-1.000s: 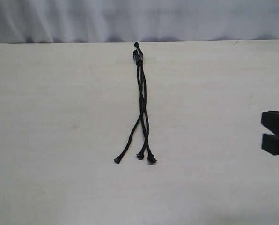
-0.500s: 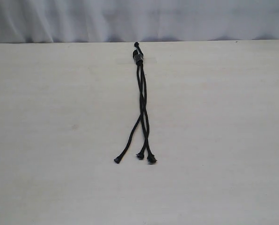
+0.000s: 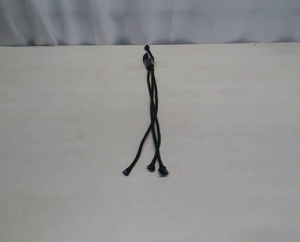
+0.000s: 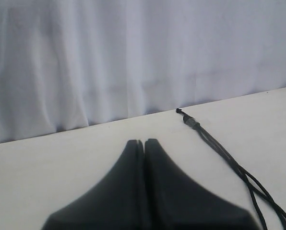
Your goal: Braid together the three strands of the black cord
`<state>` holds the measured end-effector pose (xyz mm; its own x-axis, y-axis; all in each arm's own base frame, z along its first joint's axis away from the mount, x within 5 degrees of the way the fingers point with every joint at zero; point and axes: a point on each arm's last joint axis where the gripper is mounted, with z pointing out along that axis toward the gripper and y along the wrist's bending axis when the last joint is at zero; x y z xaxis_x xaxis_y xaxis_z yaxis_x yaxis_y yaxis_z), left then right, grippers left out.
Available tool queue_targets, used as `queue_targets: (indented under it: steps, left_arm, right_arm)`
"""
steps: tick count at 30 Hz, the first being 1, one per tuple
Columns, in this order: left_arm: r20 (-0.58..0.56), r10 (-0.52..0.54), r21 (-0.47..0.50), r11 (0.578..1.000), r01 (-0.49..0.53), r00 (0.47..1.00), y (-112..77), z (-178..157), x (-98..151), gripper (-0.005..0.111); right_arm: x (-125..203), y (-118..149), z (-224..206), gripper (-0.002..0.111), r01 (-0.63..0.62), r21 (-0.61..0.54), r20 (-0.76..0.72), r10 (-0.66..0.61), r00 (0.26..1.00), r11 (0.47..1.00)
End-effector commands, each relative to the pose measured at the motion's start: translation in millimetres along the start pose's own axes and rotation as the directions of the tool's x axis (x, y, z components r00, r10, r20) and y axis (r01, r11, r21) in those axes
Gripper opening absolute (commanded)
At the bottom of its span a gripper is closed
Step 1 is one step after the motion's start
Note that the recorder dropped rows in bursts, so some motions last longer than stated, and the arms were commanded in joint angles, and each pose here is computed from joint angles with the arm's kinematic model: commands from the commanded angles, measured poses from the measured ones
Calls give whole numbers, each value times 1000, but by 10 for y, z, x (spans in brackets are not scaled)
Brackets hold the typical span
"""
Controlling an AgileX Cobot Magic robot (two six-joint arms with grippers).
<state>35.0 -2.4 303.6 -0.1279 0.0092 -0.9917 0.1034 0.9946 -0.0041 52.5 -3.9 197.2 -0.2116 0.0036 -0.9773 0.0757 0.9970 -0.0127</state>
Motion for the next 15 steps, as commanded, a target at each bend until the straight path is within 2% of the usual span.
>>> queue_targets:
  steps: [1,8,15]
  left_arm:
    - [9,-5,-4,1000,5,1000,1,-1,8,0]
    - [9,-5,-4,1000,5,1000,1,-1,8,0]
    - [9,-5,-4,1000,5,1000,1,-1,8,0]
  right_arm:
    - [147,-9,40,4,-31,14,-46,32,998,999]
    - [147,70,35,4,11,-131,-44,-17,999,991]
    - [145,83,33,4,16,-155,-41,-23,999,988]
